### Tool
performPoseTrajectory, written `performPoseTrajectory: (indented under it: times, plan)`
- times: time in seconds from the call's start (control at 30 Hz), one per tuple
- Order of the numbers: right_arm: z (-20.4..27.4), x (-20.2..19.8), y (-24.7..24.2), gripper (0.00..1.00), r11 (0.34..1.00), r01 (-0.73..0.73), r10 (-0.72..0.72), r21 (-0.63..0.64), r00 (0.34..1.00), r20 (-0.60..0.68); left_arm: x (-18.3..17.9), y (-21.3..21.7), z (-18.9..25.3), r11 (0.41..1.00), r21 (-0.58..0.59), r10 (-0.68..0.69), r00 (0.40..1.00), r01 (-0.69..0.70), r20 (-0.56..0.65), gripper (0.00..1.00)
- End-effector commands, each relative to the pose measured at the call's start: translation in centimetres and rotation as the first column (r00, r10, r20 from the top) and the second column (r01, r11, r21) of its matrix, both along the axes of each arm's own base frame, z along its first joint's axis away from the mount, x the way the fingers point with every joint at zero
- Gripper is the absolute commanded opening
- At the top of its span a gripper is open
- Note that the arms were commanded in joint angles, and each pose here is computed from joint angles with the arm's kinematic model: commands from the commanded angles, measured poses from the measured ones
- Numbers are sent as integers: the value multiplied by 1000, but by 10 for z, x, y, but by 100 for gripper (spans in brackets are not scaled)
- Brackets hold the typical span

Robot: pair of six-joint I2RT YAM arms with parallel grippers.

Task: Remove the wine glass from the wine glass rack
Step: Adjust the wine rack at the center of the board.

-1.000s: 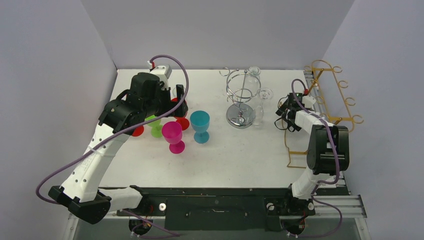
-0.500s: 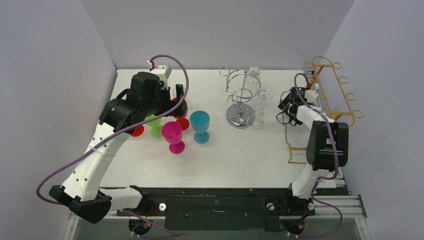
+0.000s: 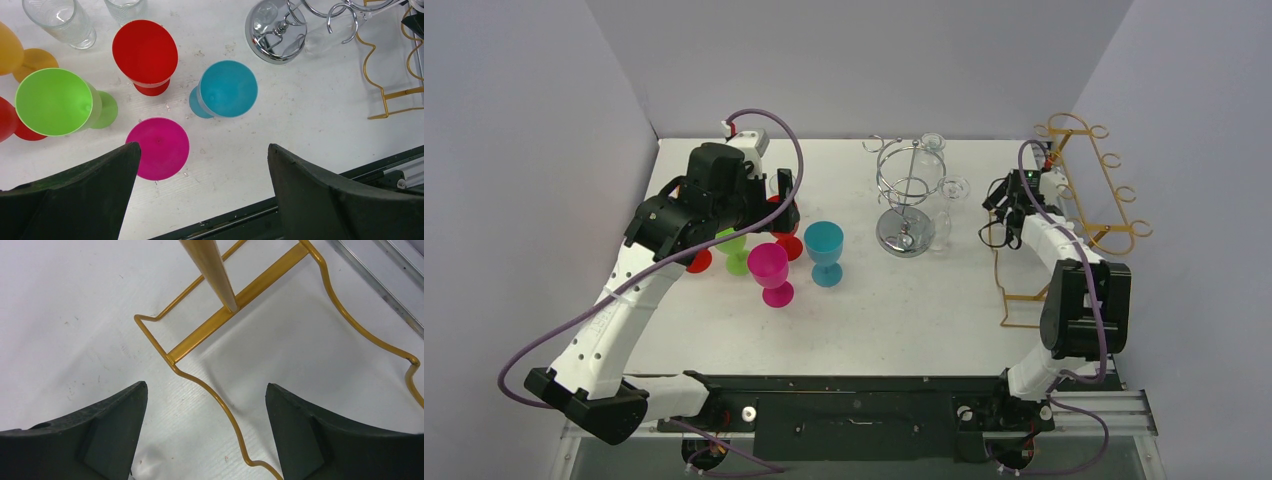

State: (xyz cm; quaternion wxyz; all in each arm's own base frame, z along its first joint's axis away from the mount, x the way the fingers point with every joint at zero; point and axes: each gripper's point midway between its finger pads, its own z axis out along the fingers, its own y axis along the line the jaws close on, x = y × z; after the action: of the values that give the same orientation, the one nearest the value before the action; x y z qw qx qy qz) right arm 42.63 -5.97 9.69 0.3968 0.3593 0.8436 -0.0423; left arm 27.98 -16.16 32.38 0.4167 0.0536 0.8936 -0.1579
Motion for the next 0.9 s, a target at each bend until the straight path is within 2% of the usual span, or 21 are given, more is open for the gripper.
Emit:
performPoseTrajectory:
  times: [0.0,0.87]
  plan:
    - [16,-4,2,83,1000,9,-8,-12,999,50,8,-4,19,999,-37,-7,998,9,61,96]
    - [63,-29,32,83,992,-64,43,107,981,188,6,-9,10,998,-65,-16,999,19,48,96]
